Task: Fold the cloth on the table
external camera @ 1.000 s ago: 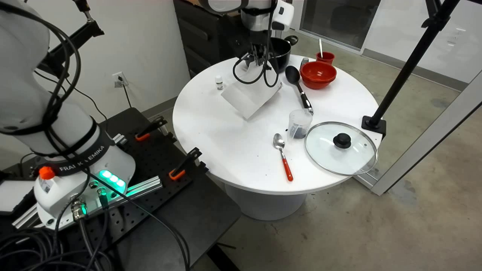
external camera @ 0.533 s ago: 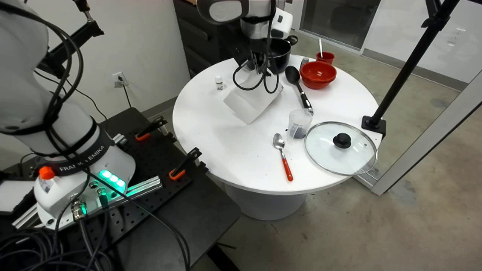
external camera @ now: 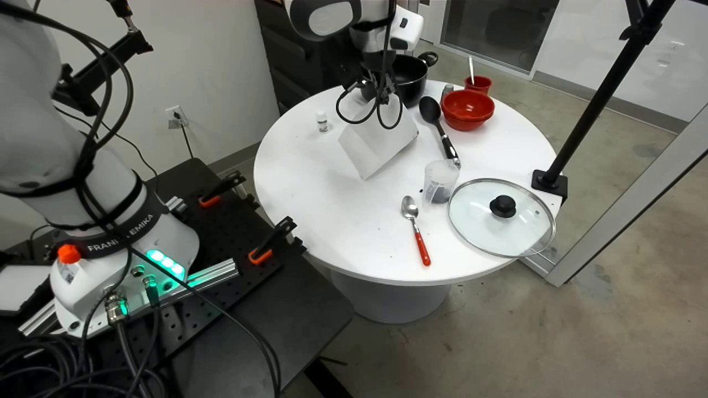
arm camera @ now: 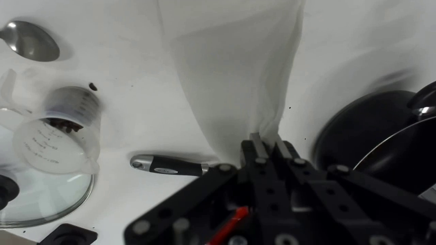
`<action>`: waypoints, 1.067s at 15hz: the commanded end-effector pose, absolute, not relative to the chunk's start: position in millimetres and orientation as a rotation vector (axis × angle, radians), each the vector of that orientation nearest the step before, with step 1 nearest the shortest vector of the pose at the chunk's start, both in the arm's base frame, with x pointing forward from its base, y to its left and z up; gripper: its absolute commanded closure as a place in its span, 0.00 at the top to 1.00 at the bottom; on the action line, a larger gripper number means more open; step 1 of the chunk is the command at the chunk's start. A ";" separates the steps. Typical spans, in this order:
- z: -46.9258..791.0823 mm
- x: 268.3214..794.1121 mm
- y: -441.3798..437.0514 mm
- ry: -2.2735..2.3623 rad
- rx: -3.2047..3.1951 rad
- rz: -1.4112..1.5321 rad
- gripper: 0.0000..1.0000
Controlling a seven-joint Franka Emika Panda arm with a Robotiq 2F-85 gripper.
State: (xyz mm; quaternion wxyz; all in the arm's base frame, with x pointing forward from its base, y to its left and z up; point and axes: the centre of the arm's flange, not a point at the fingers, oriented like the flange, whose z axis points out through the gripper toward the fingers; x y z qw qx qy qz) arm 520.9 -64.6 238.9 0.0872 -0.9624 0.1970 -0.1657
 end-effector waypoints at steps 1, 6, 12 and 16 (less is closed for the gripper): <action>234.9 535.6 -56.2 0.612 -2.904 -0.496 0.02; 211.9 542.0 -44.9 0.620 -2.989 -0.492 0.02; 205.7 566.9 -15.3 0.603 -3.022 -0.546 0.02; 202.2 580.1 10.2 0.505 -3.042 -0.503 0.02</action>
